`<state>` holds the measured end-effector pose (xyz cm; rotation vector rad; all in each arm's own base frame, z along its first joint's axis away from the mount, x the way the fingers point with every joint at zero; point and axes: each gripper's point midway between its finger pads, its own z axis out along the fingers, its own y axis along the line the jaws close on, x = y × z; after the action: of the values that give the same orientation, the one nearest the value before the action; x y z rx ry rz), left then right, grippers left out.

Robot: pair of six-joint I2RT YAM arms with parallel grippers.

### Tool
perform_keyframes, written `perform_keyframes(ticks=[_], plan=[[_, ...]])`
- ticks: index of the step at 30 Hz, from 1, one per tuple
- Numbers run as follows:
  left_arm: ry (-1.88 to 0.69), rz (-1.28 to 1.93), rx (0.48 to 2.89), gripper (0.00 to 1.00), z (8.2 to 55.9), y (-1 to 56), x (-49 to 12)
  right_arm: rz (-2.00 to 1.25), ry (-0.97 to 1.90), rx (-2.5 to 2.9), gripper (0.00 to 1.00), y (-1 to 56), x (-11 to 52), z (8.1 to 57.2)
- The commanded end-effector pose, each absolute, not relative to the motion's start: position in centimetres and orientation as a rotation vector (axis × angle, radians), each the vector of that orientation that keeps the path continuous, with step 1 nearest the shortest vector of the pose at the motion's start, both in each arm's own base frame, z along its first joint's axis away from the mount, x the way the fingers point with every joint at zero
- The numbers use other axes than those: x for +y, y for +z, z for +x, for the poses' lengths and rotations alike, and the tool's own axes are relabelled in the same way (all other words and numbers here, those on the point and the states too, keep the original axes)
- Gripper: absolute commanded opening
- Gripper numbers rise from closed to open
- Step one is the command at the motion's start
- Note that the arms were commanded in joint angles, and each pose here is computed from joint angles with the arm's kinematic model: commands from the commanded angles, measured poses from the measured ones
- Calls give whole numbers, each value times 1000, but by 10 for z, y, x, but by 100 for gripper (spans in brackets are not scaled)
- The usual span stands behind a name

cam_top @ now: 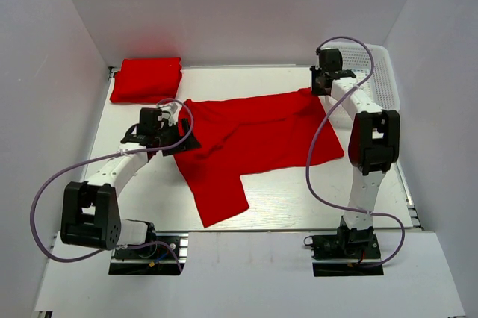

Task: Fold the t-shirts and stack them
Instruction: Fold the flattened tshirt in 1/3 of the way

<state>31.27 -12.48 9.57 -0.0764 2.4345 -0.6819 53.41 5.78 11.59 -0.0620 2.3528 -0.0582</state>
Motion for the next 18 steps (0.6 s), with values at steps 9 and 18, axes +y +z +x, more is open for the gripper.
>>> perform_keyframes(ticks=[9, 18], plan=[[-670, 40, 2306, 100, 361, 155, -132, -181, 115, 2236, 90, 187, 88, 537], [-730, 72, 2245, 100, 456, 145, -155, -411, 304, 2205, 90, 187, 149, 540]])
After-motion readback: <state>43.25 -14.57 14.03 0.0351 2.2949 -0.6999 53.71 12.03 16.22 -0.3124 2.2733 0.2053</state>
